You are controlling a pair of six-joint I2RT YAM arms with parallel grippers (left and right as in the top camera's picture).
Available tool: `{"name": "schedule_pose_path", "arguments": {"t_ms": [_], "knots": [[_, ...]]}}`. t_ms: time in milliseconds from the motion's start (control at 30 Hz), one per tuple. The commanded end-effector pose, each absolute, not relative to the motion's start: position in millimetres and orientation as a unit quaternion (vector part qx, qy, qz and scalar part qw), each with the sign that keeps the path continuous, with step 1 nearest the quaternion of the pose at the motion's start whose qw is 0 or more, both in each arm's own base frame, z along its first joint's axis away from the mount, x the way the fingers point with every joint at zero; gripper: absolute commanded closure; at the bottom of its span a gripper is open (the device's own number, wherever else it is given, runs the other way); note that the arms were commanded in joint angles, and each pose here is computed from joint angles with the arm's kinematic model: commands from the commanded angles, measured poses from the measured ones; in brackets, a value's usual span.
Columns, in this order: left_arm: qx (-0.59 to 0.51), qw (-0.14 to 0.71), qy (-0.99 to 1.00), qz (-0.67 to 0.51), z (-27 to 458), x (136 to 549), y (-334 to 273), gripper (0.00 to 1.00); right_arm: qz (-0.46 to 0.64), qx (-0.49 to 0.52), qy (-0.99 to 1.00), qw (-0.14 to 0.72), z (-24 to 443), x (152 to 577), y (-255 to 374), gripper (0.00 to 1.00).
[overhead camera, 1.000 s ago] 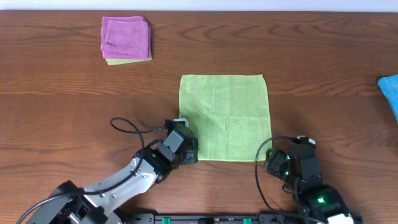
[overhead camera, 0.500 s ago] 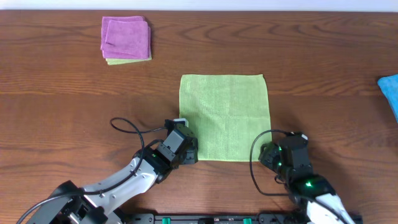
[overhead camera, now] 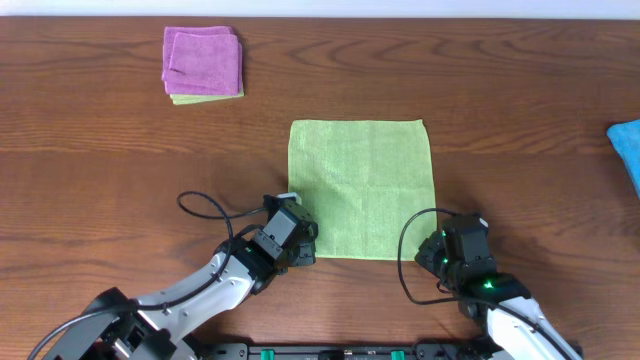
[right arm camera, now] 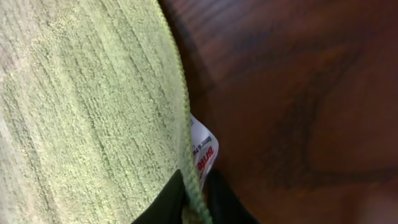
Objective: Fold the cloth
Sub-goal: 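Move both grippers to the green cloth's bottom corners and pinch them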
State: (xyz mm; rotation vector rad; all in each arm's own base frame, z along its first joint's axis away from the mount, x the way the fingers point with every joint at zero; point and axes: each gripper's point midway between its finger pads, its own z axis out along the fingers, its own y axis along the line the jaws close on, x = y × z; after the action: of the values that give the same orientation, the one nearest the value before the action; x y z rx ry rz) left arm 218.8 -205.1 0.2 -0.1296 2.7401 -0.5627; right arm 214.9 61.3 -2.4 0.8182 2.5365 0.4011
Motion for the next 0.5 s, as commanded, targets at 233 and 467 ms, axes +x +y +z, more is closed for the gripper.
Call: {"name": "schedule_pose_path", "arguments": {"t_ms": [233,467], "knots": [[-0.059,0.16,0.966,-0.194,-4.9,215.8,-202.4,0.94,0.15,0.299,0.918,0.214,-4.6,212.8,62.7,0.98],[-0.071,0.158,0.965,-0.197,-4.5,216.3,-202.6,0.94,0.158,0.295,0.917,0.218,-0.9,216.5,65.6,0.99]]}}
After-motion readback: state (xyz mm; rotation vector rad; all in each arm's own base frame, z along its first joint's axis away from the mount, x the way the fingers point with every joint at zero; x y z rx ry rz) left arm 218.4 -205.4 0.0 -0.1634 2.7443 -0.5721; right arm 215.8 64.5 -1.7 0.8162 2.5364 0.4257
